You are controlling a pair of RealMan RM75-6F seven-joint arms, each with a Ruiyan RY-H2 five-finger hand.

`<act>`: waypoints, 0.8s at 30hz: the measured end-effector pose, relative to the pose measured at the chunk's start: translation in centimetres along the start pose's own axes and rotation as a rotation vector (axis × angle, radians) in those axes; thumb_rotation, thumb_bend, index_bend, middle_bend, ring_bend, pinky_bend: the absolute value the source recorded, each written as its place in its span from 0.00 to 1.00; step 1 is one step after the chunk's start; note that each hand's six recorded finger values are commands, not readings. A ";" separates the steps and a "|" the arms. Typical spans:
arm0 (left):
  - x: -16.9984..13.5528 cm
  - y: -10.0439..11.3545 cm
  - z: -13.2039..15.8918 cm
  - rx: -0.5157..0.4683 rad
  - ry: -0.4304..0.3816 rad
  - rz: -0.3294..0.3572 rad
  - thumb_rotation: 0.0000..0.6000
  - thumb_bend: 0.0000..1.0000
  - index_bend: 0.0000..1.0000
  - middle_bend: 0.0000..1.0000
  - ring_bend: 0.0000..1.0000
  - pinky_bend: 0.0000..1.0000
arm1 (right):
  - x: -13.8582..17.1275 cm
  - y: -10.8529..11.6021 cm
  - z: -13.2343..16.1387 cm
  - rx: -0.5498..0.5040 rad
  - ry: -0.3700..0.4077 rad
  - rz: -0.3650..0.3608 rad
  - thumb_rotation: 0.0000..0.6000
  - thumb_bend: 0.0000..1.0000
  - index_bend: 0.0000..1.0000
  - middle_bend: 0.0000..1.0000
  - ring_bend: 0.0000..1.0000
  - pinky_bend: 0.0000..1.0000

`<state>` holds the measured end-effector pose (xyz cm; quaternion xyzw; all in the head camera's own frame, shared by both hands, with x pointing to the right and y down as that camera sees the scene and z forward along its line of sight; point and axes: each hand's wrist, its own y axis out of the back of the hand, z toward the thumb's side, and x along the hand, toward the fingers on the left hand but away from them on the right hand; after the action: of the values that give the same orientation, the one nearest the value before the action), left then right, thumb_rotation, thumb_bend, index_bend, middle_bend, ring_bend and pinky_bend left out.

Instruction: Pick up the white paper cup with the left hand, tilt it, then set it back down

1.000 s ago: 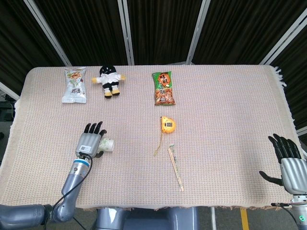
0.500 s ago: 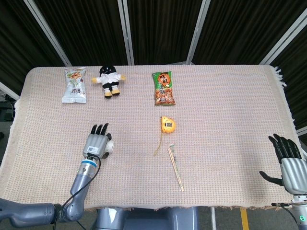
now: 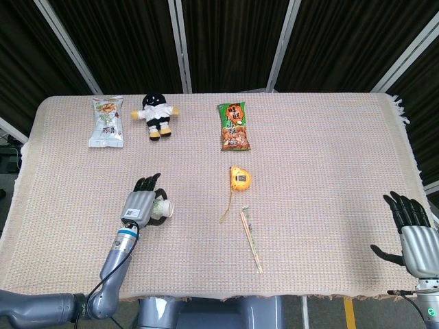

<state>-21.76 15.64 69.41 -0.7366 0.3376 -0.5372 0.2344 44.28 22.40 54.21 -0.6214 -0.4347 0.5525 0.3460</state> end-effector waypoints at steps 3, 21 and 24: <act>-0.2 0.2 0.8 -0.144 -0.038 0.010 1.00 0.20 0.41 0.00 0.00 0.00 | 0.0 0.0 0.0 0.000 -0.002 0.001 1.00 0.00 0.00 0.00 0.00 0.00; 0.2 -2.5 -1.5 -0.479 -0.097 -0.036 1.00 0.20 0.41 0.00 0.00 0.00 | -0.2 -0.4 0.1 0.013 -0.002 0.013 1.00 0.00 0.00 0.00 0.00 0.00; 0.1 -2.5 -2.4 -0.480 -0.085 -0.039 1.00 0.20 0.41 0.00 0.00 0.00 | -0.1 -0.5 0.1 0.014 -0.001 0.014 1.00 0.00 0.00 0.00 0.00 0.00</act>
<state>-23.37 17.27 71.99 -0.7995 0.4312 -0.4144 0.0562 44.09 22.46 54.67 -0.6217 -0.4267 0.5582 0.3462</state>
